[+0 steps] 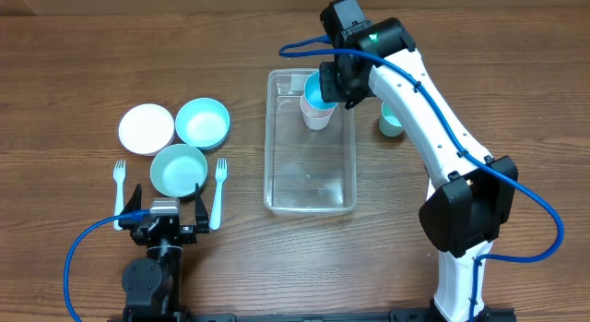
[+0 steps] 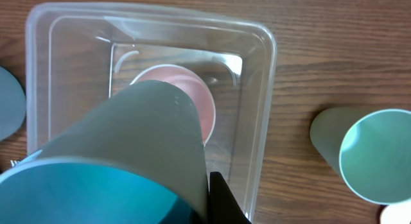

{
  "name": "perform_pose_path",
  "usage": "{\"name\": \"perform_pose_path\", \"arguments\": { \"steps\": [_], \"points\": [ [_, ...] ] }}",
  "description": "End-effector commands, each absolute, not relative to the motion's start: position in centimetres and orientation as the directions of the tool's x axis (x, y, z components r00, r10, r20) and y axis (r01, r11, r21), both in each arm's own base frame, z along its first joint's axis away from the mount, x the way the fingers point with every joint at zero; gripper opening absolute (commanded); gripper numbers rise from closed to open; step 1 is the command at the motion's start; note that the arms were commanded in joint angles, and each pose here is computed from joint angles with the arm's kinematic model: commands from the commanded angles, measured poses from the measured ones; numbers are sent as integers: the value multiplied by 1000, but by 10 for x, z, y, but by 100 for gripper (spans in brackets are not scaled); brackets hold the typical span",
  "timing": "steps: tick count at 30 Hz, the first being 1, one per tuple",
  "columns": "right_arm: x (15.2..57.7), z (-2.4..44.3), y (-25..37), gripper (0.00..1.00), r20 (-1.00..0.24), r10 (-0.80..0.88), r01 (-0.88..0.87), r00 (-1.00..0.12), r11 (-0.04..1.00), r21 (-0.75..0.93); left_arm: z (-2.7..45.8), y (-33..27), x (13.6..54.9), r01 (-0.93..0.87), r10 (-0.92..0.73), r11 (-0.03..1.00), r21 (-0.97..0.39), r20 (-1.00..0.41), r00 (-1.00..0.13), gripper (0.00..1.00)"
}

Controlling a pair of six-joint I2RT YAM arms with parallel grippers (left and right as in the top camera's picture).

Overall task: Pack container
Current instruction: 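Carry the light-blue cup and stack it into the pink cup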

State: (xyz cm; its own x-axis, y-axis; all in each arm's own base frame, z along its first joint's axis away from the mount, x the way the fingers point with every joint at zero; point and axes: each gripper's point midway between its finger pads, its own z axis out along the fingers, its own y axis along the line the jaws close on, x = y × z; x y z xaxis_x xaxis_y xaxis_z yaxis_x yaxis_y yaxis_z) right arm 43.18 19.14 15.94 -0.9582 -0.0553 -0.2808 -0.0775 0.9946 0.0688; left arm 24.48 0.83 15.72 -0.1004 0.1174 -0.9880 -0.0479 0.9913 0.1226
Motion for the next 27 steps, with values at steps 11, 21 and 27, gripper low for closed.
{"name": "perform_pose_path", "arguments": {
  "steps": [11, 21, 27],
  "points": [
    [437, 140, 196, 33, -255, -55, -74, -965, 995, 66, 157, 6, 245, -34, 136, 990, 140, -986, -94, 100],
    [445, 153, 196, 82, -292, -37, -63, -956, 995, 81, 157, 6, 245, -34, 136, 990, 140, -986, -94, 100],
    [444, 190, 143, 82, -285, 133, 108, -949, 989, 100, 157, 6, 245, -34, 136, 990, 140, -986, -94, 100]
  ]
}}
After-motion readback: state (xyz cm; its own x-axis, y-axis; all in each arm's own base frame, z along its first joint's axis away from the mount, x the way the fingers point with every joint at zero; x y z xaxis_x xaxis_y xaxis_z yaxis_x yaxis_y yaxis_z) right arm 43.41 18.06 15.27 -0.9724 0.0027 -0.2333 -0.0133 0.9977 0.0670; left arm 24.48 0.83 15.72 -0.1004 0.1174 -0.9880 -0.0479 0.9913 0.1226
